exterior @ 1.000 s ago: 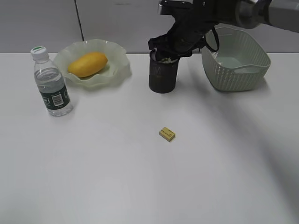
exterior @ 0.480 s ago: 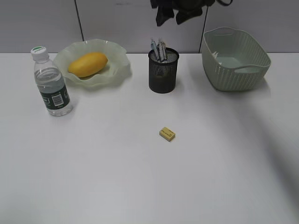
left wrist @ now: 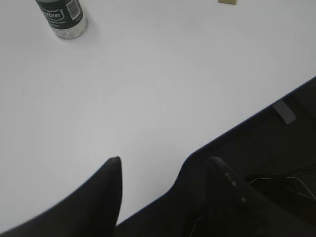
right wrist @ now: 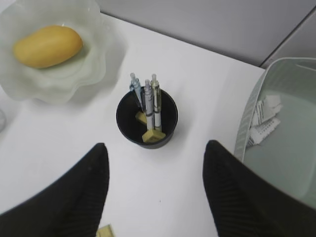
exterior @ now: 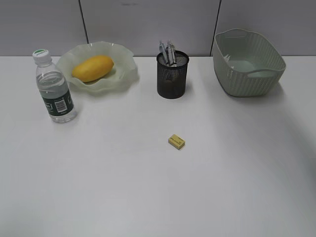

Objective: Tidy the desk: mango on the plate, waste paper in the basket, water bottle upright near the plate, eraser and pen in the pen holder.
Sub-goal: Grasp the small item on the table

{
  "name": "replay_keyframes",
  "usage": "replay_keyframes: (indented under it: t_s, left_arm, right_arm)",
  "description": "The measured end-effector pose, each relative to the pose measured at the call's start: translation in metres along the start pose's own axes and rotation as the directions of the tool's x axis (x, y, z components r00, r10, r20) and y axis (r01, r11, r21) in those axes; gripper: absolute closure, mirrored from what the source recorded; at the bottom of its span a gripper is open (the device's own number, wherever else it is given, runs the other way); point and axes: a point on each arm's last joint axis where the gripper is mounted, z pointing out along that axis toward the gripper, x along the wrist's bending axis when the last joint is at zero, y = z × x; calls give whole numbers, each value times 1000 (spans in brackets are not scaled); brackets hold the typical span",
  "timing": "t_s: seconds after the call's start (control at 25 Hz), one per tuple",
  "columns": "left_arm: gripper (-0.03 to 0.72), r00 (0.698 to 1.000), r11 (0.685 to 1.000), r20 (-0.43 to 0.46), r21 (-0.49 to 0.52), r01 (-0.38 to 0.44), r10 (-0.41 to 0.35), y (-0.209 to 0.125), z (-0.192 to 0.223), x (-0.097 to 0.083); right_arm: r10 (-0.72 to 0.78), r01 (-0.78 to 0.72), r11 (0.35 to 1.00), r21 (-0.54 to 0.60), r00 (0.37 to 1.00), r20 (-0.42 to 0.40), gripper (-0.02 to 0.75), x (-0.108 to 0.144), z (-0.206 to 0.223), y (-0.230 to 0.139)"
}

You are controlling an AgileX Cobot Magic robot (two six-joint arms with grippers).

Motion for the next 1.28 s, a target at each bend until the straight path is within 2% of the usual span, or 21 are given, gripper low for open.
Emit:
replay_keyframes:
  t_s: [0.16,0.32,0.64,1.0,1.28]
  left_arm:
    - [276,1000,1000,0,0,0,0,0,0,0]
    - [276,1000,1000,0,0,0,0,0,0,0]
    - [276,1000,1000,0,0,0,0,0,0,0]
    - [276,1000,1000,0,0,0,0,0,0,0]
    - [276,1000,1000,0,0,0,0,0,0,0]
  right_arm:
    - [-10,10,997,77,1000,4,259,0,-8,-19]
    - [-26,25,979,204,1000,2,259,-1,-11,-54]
    - [-32,31,927,373,999,-4,260,0,-63,-149]
    - [-30,28,955,294,1000,1,260,1,-135,-254]
    - [-30,29,991,128,1000,5,260,2,-179,-310]
